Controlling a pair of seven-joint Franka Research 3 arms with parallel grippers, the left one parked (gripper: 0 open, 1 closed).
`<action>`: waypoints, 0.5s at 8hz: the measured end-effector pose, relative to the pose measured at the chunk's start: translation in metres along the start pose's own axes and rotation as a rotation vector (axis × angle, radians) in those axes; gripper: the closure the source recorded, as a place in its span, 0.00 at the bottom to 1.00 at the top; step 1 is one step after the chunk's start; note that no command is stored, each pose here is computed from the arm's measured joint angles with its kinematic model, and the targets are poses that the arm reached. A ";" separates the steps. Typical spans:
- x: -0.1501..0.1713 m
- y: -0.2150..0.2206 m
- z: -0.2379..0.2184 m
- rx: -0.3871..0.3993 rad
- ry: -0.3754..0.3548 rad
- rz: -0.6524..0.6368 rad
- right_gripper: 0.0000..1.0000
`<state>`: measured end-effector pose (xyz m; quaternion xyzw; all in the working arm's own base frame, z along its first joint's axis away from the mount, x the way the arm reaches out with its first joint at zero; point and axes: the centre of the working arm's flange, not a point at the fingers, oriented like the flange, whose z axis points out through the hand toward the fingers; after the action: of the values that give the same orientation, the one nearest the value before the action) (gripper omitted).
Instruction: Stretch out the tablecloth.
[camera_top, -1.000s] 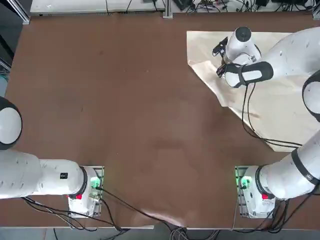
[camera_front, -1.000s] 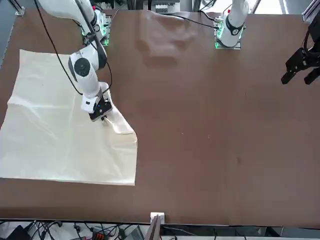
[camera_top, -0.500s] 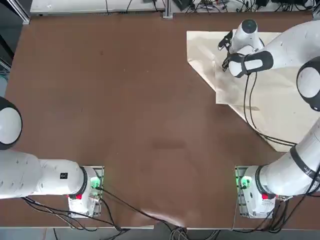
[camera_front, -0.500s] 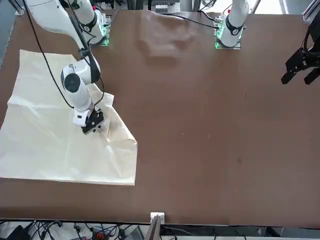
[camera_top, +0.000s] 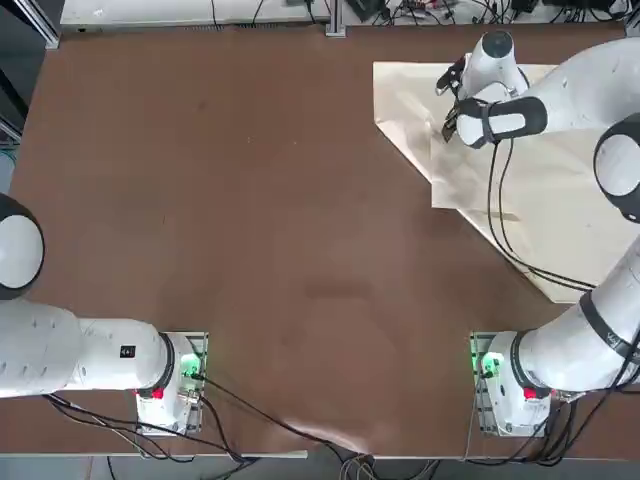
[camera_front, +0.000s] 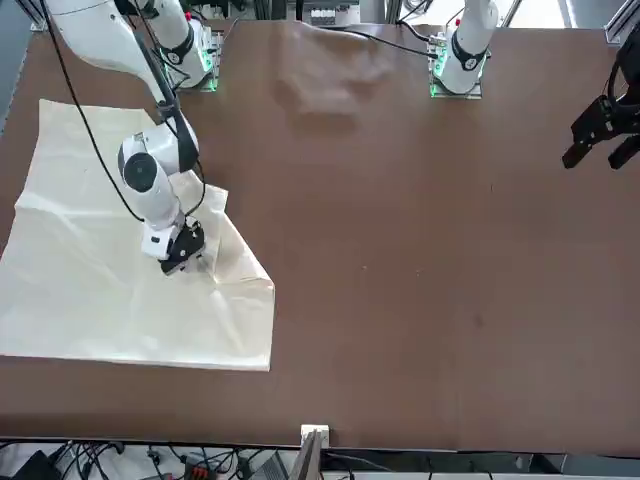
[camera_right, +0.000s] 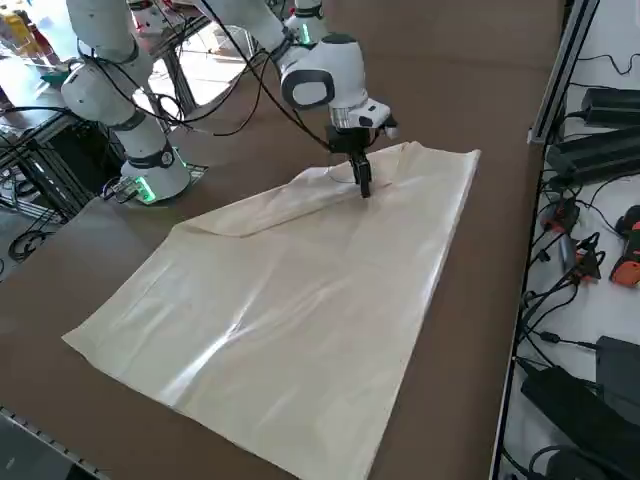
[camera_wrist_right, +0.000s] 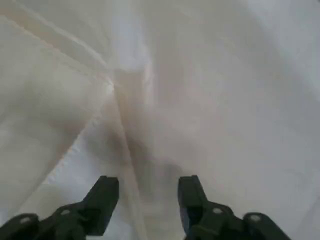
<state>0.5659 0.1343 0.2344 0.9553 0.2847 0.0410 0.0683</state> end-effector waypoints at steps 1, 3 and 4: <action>0.005 -0.026 -0.023 0.004 -0.050 0.068 0.10; 0.009 -0.105 -0.063 -0.005 -0.111 0.168 0.00; 0.000 -0.142 -0.065 -0.013 -0.134 0.210 0.00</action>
<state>0.4822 0.2585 0.2767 0.9800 0.1774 -0.0139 0.0887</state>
